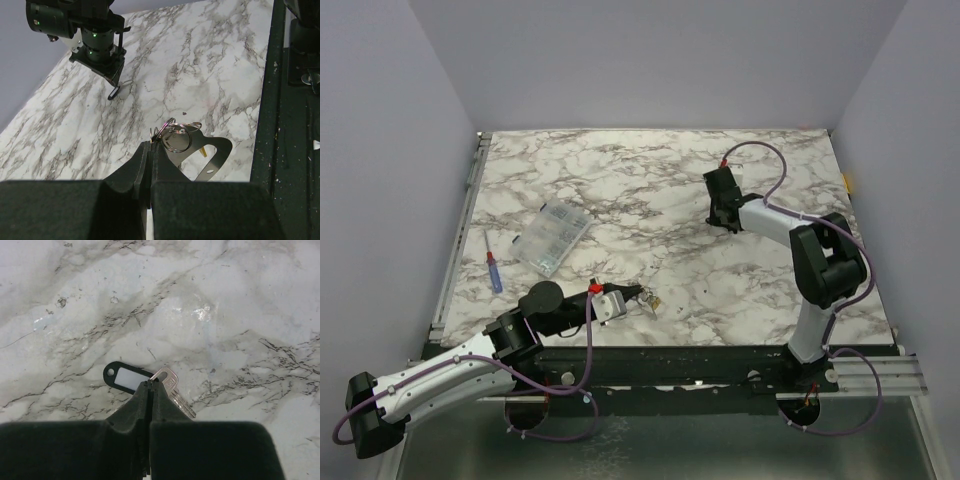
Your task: Put the keys on the keyring
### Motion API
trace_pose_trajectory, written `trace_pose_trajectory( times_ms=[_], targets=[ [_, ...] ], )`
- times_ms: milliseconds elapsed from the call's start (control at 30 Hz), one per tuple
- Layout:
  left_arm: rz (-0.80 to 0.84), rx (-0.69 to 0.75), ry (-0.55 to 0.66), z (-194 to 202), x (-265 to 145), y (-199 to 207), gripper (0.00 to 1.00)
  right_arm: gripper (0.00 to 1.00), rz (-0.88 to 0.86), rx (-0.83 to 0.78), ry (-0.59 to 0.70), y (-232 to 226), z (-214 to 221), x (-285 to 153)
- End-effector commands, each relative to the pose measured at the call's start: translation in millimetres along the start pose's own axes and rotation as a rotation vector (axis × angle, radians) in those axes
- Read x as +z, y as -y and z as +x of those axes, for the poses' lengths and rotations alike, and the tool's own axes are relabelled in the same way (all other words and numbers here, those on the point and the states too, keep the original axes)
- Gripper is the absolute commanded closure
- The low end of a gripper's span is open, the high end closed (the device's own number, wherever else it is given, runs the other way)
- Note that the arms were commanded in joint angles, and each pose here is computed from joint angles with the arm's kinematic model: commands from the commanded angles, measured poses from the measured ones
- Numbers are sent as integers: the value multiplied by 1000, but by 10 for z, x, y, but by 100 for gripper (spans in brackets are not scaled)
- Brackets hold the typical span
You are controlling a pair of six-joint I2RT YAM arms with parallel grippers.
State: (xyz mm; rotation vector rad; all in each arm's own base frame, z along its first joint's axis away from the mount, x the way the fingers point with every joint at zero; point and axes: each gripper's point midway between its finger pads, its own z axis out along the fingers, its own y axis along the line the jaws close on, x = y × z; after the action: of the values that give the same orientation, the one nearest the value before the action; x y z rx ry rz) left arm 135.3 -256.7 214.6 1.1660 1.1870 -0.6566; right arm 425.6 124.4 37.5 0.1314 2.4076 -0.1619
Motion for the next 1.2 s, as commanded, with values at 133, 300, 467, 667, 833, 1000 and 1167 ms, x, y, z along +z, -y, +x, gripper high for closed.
trace_pose_trajectory(
  times_ms=[133,300,467,667,833,1000,1167],
  targets=[
    [10,13,38,-93,-3,12,100,100,-126,8,130,-64,-324,-363],
    [12,12,39,-96,-3,14,100,100,-163,6,138,-86,-296,-431],
    [12,12,39,-96,-2,15,100,99,-257,-4,193,-162,-400,-646],
    [4,17,38,-98,-2,-2,100,99,-595,-30,360,-508,-608,-1298],
    [1,16,35,-100,1,-13,100,99,-799,-59,448,-645,-629,-1798],
    [-8,22,33,-125,-3,-41,100,99,-1009,-137,507,-749,-535,-2309],
    [-22,39,18,-131,-11,-86,100,99,-1200,-213,556,-799,-378,-2769]
  ],
)
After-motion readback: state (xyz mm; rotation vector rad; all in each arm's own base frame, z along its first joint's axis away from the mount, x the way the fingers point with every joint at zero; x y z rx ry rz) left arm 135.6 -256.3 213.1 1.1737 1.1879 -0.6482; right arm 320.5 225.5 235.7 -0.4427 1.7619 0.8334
